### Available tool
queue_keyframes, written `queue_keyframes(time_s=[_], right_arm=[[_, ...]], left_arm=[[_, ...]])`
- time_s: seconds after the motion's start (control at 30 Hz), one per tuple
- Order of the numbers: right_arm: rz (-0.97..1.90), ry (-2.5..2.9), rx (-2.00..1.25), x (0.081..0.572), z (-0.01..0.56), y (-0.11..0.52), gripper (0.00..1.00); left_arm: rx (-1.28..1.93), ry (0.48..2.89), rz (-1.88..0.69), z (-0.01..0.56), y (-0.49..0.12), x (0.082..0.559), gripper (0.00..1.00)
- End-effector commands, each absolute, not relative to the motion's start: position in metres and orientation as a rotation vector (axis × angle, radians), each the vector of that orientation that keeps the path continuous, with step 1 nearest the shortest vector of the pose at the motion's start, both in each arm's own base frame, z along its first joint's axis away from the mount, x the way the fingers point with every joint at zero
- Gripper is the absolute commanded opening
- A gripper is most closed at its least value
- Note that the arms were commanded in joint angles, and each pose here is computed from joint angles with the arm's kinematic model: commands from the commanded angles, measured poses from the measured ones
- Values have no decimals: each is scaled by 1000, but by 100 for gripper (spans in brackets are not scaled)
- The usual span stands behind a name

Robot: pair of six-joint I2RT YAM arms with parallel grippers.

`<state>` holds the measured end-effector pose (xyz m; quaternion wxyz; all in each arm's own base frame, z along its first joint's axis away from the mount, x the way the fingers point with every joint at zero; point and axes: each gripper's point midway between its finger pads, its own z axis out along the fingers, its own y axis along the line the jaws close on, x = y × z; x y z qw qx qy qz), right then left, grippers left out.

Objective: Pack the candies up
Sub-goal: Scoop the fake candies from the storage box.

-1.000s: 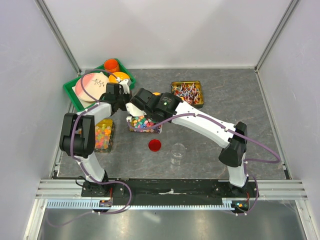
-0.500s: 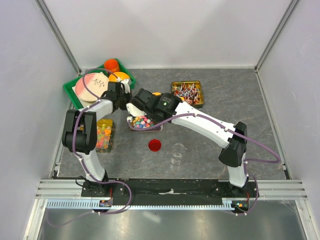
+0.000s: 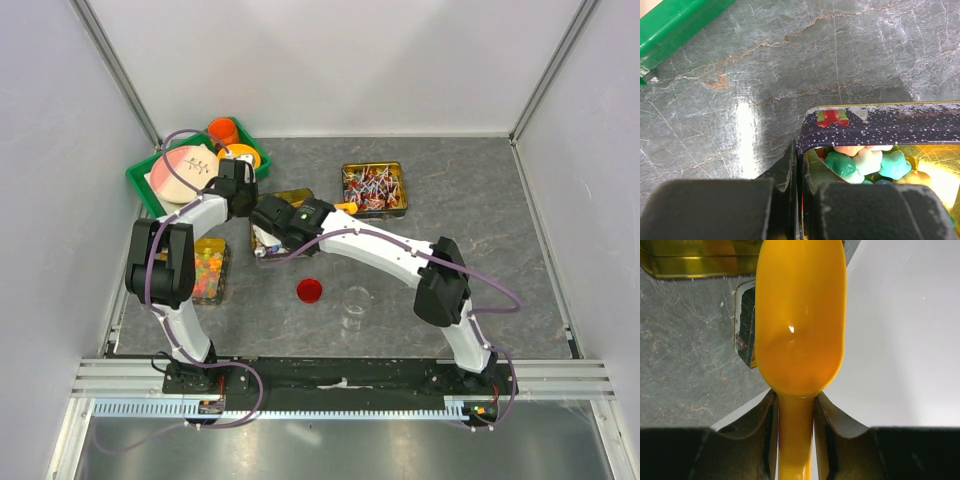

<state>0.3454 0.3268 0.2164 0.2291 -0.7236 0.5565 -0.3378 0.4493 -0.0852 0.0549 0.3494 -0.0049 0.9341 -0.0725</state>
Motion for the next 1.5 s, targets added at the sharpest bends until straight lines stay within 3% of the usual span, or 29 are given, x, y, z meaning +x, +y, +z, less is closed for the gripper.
queue_keyframes(time_s=[0.0, 0.63, 1.47], right_arm=[[-1050, 1508, -1970, 357, 215, 328, 0], [-1194, 1450, -2021, 379, 177, 354, 0], [-726, 1564, -2112, 342, 103, 380, 0]], left_arm=[[-34, 2320, -200, 91, -93, 463, 1], [-13, 2257, -154, 108, -93, 458, 2], [17, 2294, -180, 92, -99, 460, 1]])
